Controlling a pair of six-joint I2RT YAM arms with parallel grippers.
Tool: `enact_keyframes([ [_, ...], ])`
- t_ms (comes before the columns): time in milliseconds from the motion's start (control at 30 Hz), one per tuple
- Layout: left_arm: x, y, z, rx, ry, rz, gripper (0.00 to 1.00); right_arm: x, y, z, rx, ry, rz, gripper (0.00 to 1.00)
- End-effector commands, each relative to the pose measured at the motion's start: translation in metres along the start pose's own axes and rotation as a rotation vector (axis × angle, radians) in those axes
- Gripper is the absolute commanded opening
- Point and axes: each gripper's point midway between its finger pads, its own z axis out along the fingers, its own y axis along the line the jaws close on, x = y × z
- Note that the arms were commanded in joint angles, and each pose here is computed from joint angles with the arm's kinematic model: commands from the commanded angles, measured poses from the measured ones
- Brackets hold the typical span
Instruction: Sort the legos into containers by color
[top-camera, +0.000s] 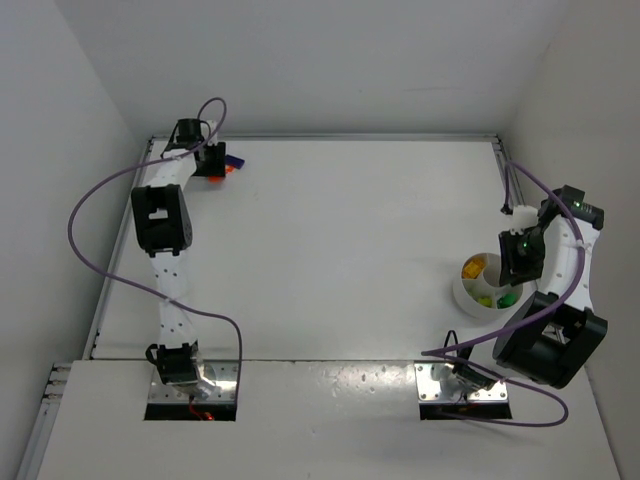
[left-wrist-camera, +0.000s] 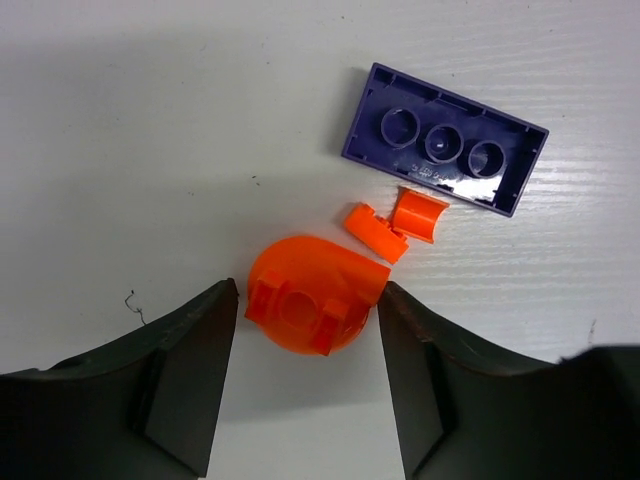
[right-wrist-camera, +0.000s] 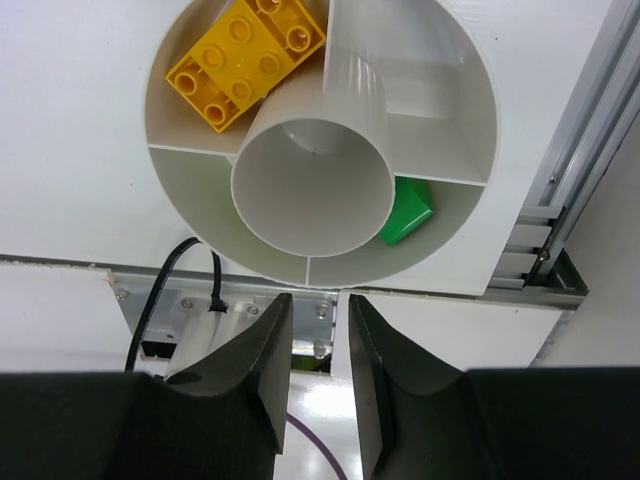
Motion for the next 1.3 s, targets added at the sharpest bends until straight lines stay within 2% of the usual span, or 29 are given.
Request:
enact_keyframes([
  [0, 0.022, -0.006, -0.001, 0.040, 0.056, 0.008, 0.63, -0.009, 0.003, -0.009, -0.010, -0.034, 0.003, 0.29],
  [333, 0.049, -0.015, -0.029, 0.087, 0.080, 0.074, 0.42, -0.010, 0.008, -0.010, -0.034, -0.048, 0.003, 0.29],
  [500, 0.055, -0.043, -0.057, 0.197, 0.040, 0.090, 0.37, -0.013, 0.023, -0.018, -0.107, -0.080, -0.008, 0.29],
  [633, 0.064, -0.083, -0.088, 0.289, 0.009, 0.170, 0.33, -0.025, 0.057, -0.021, -0.296, -0.125, -0.001, 0.29],
  [667, 0.083, -0.099, -0.094, 0.327, 0.041, 0.181, 0.33, -0.025, 0.064, -0.024, -0.341, -0.127, -0.017, 0.29],
  [700, 0.071, -0.108, -0.109, 0.344, -0.010, 0.202, 0.31, -0.026, 0.065, -0.022, -0.348, -0.117, -0.025, 0.29],
  [967, 0.075, -0.215, -0.182, 0.572, -0.105, 0.302, 0.26, -0.066, 0.076, -0.040, -0.449, -0.183, -0.046, 0.29],
  [1133, 0.070, -0.288, -0.233, 0.679, -0.194, 0.408, 0.26, -0.096, 0.106, -0.041, -0.649, -0.187, 0.012, 0.29],
  [1267, 0.061, -0.328, -0.280, 0.721, -0.292, 0.478, 0.25, -0.116, 0.134, -0.042, -0.811, -0.170, 0.040, 0.32],
])
